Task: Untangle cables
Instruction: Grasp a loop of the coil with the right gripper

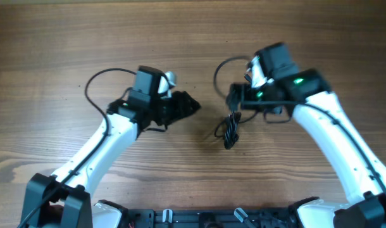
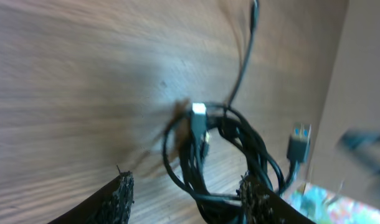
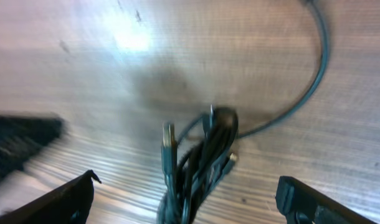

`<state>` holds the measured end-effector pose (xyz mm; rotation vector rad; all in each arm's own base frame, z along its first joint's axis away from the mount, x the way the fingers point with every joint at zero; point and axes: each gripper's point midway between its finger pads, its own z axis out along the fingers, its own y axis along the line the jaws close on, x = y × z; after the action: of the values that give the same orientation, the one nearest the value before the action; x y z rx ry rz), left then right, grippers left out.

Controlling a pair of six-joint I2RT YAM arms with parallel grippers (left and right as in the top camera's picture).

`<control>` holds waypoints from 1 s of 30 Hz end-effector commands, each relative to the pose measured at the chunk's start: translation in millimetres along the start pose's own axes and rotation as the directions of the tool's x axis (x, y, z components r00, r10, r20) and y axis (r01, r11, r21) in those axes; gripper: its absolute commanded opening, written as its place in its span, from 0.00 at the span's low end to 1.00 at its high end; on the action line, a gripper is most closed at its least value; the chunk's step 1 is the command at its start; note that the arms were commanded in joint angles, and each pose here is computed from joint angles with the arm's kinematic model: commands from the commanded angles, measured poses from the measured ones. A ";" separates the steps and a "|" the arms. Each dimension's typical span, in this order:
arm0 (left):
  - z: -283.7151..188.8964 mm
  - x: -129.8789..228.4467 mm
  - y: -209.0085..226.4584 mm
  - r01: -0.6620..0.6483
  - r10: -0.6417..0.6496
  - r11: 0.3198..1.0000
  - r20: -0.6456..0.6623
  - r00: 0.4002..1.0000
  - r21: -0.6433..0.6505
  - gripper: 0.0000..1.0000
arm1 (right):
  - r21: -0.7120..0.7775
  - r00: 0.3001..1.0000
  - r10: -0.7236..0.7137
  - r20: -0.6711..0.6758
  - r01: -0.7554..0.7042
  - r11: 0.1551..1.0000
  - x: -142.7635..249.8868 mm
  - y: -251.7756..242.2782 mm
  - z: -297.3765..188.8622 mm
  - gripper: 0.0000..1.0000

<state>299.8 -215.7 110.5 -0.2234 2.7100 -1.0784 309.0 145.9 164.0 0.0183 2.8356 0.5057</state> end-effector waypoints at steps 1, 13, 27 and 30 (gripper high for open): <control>6.6 21.8 -21.7 -0.092 0.094 0.995 -0.046 0.995 0.034 0.59 | -0.162 0.996 0.053 0.073 -0.040 0.986 -27.2 -2.2 -36.3 0.98; 61.0 77.6 -51.1 -0.422 0.429 0.903 -0.129 0.894 0.079 0.64 | -0.227 0.994 0.063 0.094 -0.041 0.973 -34.9 -37.2 -52.9 0.99; 68.4 42.0 -81.7 -0.271 0.294 0.926 -0.050 0.954 0.263 0.04 | -0.238 0.996 0.032 0.083 -0.012 0.971 -30.7 -34.9 -52.9 0.98; 26.0 -2.0 -94.8 -0.172 0.187 0.899 0.002 0.982 0.403 0.04 | -0.318 0.997 0.031 0.074 -0.006 0.948 -29.4 -20.9 -56.7 0.97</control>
<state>293.8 -323.0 107.1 0.2398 2.5164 -1.3109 325.7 91.8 198.0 0.0644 2.7060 0.8241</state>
